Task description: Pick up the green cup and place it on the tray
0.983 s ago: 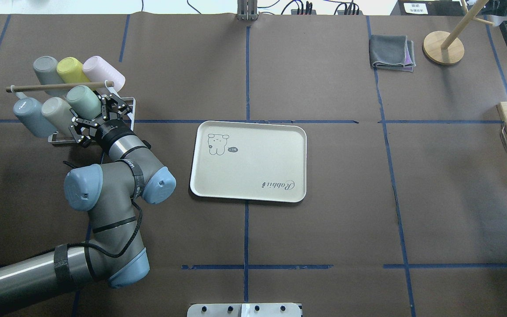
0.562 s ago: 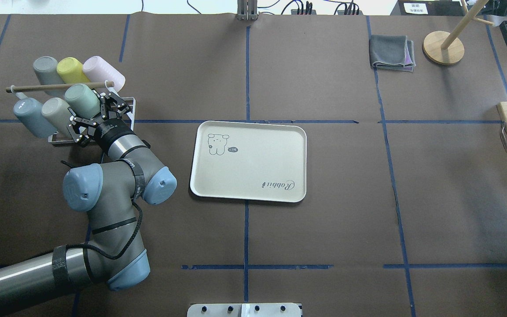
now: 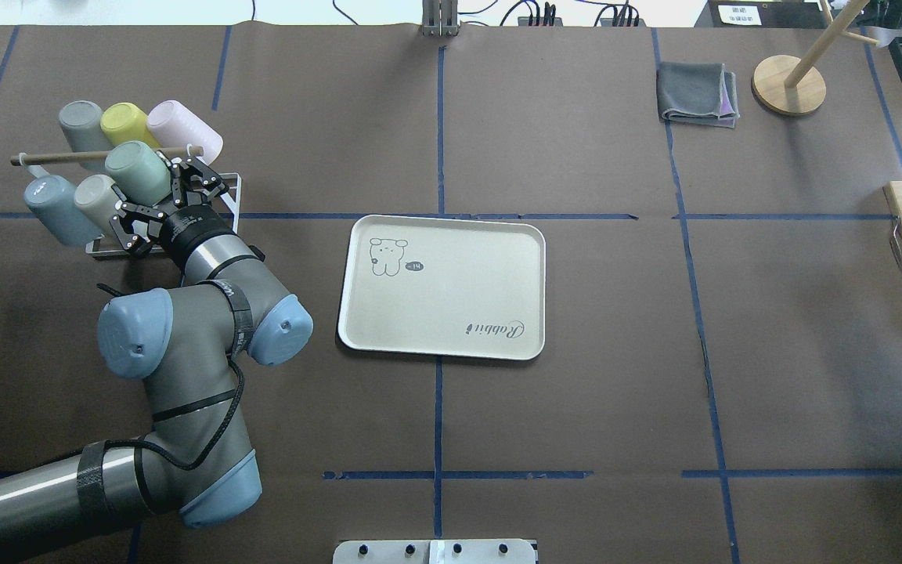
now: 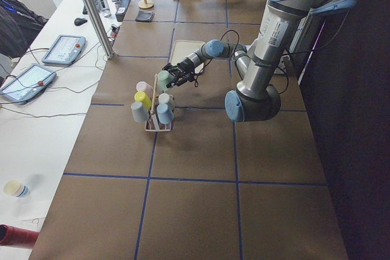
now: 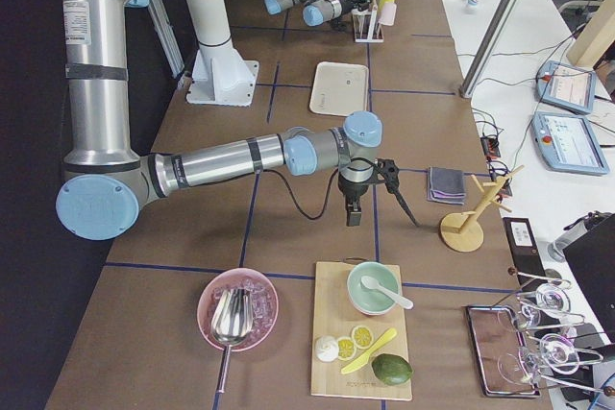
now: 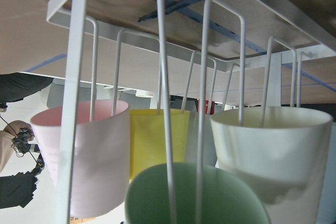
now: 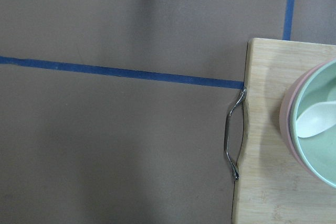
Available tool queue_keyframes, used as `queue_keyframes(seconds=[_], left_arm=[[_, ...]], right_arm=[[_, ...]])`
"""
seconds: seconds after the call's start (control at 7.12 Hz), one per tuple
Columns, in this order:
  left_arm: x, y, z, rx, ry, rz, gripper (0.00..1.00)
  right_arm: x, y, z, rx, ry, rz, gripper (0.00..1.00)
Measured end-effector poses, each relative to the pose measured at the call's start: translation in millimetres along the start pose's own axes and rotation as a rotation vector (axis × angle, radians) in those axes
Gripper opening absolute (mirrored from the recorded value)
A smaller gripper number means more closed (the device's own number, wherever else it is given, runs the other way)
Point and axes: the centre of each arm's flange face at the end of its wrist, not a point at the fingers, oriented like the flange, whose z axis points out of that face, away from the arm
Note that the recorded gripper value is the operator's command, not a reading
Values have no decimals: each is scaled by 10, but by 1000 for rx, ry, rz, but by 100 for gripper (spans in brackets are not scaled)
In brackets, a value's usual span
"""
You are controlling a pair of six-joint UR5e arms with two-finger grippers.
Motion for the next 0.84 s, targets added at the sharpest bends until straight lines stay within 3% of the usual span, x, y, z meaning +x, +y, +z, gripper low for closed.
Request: queue_keyframes(seconds=[0.42, 0.84], left_arm=[[-97, 651, -156, 40, -35, -50, 66], [-102, 1349, -394, 128, -72, -224, 65]], right_arm=[[-3, 2, 6, -1, 0, -1, 100], [-8, -3, 3, -1, -1, -1, 100]])
